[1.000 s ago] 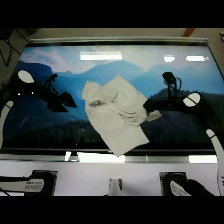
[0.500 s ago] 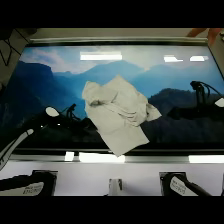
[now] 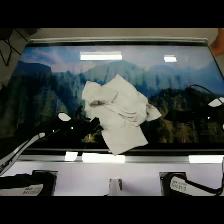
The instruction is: Fold the shirts.
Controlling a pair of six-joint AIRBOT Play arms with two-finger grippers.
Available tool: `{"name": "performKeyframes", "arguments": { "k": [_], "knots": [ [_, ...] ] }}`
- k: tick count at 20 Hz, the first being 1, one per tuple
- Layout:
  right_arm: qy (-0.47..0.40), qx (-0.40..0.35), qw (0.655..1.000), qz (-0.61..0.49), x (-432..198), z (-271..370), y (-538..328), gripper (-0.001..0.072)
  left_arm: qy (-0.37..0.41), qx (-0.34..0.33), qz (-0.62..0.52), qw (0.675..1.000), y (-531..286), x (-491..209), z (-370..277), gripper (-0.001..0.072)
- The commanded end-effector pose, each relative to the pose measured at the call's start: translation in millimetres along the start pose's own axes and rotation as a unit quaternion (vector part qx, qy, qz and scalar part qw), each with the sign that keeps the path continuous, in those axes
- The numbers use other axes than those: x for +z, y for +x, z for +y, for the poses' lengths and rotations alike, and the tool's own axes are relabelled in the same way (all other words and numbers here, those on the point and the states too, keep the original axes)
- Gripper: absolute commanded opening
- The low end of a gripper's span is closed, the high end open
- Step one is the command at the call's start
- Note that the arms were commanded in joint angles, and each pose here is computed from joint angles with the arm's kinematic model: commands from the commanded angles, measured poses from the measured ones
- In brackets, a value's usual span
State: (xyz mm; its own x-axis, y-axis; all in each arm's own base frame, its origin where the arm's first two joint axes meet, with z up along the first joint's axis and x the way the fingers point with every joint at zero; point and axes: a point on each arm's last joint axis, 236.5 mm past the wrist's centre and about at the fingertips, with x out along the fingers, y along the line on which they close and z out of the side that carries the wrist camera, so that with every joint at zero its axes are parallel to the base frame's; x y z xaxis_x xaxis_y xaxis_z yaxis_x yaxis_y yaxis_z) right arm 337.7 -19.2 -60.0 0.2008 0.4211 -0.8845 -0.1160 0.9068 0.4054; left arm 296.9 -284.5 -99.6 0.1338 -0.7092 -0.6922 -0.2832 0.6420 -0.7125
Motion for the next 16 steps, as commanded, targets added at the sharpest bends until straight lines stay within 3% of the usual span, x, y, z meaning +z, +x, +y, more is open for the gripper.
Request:
{"name": "performKeyframes", "arguments": {
  "k": [1, 7, 9, 10, 11, 12, 16],
  "knots": [
    [0.010, 0.014, 1.000, 0.011, 7, 13, 30, 0.0690, 0.026, -0.023, -0.015, 0.999, -5, 7, -22, 0.0032],
    [0.040, 0.022, 0.999, -0.013, 33, 43, 79, 0.0684, 0.060, -0.046, -0.033, 0.997, -24, 7, -45, 0.0033],
    [0.053, 0.014, 0.998, -0.021, 39, 46, 88, 0.0620, 0.069, -0.055, -0.040, 0.995, -32, 7, -55, 0.0033],
    [0.050, 0.011, 0.998, -0.025, 41, 48, 90, 0.0506, 0.077, -0.060, -0.046, 0.994, -36, 7, -60, 0.0032],
    [0.051, 0.011, 0.998, -0.028, 43, 47, 90, 0.0337, 0.097, -0.065, -0.052, 0.992, -41, 8, -65, 0.0033],
    [0.053, 0.015, 0.998, -0.028, 43, 50, 88, 0.0044, 0.110, -0.070, -0.059, 0.990, -47, 9, -70, 0.0032],
    [-0.116, -0.001, 0.992, -0.056, 71, 70, 31, 0.0037, 0.191, -0.069, -0.154, 0.967, -118, 52, -98, 0.0030]
  ]
}}
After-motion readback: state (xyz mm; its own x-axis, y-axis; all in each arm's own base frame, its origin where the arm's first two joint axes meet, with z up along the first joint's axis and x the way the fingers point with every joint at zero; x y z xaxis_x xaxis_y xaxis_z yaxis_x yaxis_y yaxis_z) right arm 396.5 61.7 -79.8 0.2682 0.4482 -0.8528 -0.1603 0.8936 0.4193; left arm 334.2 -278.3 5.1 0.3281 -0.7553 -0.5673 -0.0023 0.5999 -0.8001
